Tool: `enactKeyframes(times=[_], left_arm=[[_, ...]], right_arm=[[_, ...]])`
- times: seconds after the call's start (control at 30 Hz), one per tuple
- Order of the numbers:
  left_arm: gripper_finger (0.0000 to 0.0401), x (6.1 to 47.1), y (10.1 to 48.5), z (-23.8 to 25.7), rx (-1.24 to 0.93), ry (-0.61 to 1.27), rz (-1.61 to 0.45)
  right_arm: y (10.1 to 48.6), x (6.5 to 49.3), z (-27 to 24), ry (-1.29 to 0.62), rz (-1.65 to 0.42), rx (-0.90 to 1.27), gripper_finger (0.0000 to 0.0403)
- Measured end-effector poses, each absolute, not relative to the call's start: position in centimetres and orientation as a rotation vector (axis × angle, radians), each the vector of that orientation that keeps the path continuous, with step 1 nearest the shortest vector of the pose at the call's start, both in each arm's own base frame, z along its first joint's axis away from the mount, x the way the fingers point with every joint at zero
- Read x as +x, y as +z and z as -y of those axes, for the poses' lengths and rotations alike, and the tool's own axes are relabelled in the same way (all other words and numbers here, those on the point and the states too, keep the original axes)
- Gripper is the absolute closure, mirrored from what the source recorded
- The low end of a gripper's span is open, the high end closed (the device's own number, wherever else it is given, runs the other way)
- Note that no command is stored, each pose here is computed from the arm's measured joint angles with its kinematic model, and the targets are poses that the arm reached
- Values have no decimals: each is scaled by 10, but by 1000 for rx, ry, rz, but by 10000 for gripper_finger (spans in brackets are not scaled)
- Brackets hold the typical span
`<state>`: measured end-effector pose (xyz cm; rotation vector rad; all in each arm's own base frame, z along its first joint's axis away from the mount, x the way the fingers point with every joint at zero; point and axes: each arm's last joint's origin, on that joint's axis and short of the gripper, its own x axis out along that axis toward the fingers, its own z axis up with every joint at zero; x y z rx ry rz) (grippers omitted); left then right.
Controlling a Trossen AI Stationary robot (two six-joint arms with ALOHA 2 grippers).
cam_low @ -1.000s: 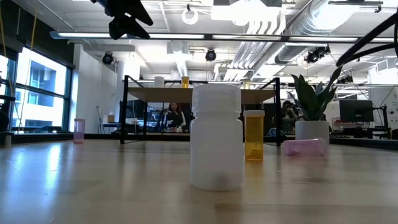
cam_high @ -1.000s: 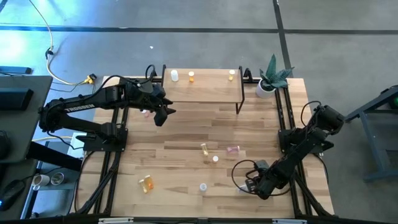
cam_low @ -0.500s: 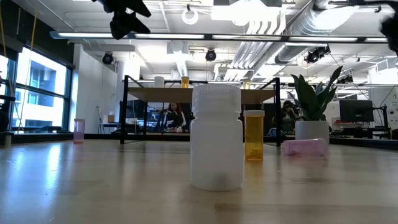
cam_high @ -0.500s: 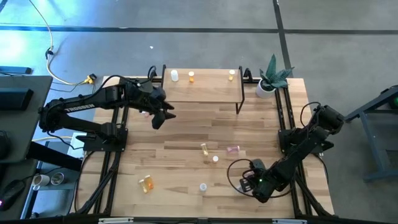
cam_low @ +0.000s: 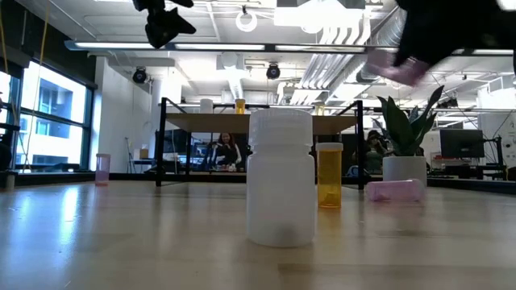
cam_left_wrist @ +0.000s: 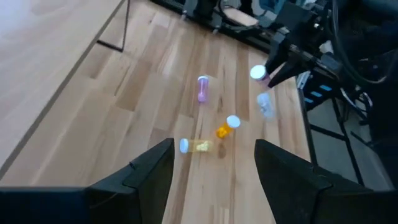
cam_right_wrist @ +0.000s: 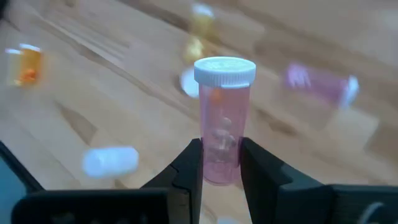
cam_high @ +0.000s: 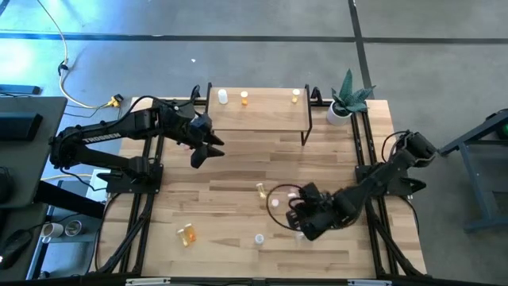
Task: Pick and place medicine bottles onto shelf by color
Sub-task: Put the bottom right pink pill bottle on the shelf
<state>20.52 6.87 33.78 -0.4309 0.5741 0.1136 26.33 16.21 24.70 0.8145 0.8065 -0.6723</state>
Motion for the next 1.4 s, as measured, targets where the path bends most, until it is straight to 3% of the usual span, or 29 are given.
enactKeyframes(times=[0.57,1.0,1.4], left_arm=[[151,210,345,-70,-326,82,-493],[151,219,372,-74,-209,59,-204],[151,247,382,-83,-146,47,26]], right_arm=[[345,319,-92,-506,-660,472,329],[428,325,-36,-347,-532,218,329],[460,326,13,-154,-429,97,329]])
